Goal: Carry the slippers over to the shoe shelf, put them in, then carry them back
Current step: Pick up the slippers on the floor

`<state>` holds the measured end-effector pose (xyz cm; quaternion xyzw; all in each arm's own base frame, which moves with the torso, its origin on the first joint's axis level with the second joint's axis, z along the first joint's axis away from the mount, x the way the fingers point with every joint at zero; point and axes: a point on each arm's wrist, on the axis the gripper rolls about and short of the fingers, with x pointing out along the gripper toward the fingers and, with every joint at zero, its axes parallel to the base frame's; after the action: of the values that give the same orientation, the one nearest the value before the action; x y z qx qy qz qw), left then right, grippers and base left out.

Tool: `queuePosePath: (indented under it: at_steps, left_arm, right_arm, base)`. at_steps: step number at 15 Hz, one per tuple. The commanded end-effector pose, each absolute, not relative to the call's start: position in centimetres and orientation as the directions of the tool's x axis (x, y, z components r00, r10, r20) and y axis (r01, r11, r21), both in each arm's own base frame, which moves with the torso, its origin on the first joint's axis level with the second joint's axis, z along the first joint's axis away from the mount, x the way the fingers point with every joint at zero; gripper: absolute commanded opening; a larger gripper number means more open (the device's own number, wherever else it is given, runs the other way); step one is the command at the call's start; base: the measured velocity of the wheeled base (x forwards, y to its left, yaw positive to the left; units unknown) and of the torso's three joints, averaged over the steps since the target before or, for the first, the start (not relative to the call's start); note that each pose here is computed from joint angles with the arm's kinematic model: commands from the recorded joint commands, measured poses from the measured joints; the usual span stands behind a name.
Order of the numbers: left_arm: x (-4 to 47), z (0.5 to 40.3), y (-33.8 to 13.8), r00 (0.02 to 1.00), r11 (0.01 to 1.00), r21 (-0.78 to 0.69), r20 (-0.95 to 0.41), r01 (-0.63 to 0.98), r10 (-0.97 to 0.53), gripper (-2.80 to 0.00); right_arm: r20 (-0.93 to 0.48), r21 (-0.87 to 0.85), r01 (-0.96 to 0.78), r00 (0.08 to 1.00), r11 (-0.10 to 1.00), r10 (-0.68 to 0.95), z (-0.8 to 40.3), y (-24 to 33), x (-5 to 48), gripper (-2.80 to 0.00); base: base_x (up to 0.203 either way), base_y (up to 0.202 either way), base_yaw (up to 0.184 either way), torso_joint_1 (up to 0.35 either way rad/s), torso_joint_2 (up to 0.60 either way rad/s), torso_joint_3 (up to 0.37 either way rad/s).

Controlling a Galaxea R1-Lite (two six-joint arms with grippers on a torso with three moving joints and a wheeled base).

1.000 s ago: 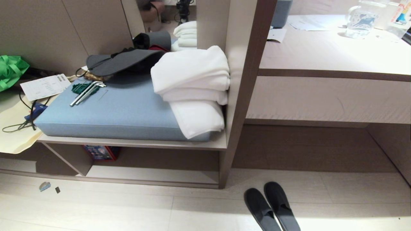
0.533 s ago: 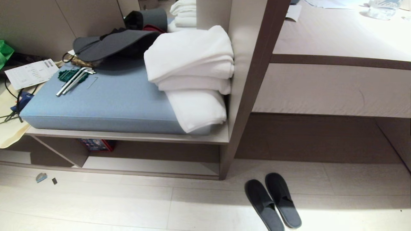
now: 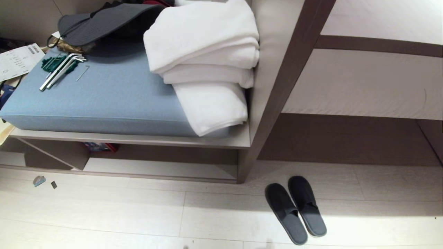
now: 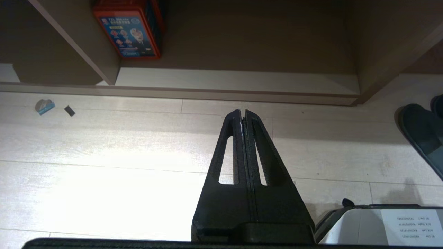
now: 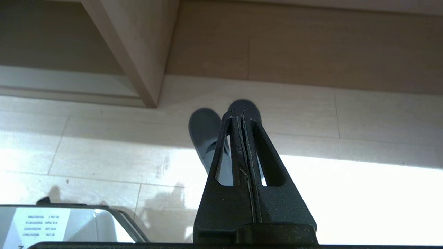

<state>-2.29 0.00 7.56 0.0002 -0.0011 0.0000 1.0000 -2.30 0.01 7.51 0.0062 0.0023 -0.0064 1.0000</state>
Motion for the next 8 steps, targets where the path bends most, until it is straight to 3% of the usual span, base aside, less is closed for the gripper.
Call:
queuePosePath:
  at_steps: [1, 8]
  left_arm:
    - [-2.28, 7.56, 0.0, 1.0, 1.0, 0.0, 0.002, 0.0, 0.0, -2.8]
    - [-2.28, 7.56, 0.0, 1.0, 1.0, 0.0, 0.002, 0.0, 0.0, -2.8]
  right_arm:
    - [-0.006, 0.013, 0.012, 1.0, 1.0, -0.012, 7.51, 0.01, -2.29, -2.8]
    - [-0.006, 0.014, 0.012, 1.0, 1.0, -0.012, 7.51, 0.01, -2.29, -2.8]
  base:
    - [0.0, 0.0, 0.0, 0.007, 0.0, -0.188]
    - [0.0, 0.0, 0.0, 0.004, 0.0, -0.199]
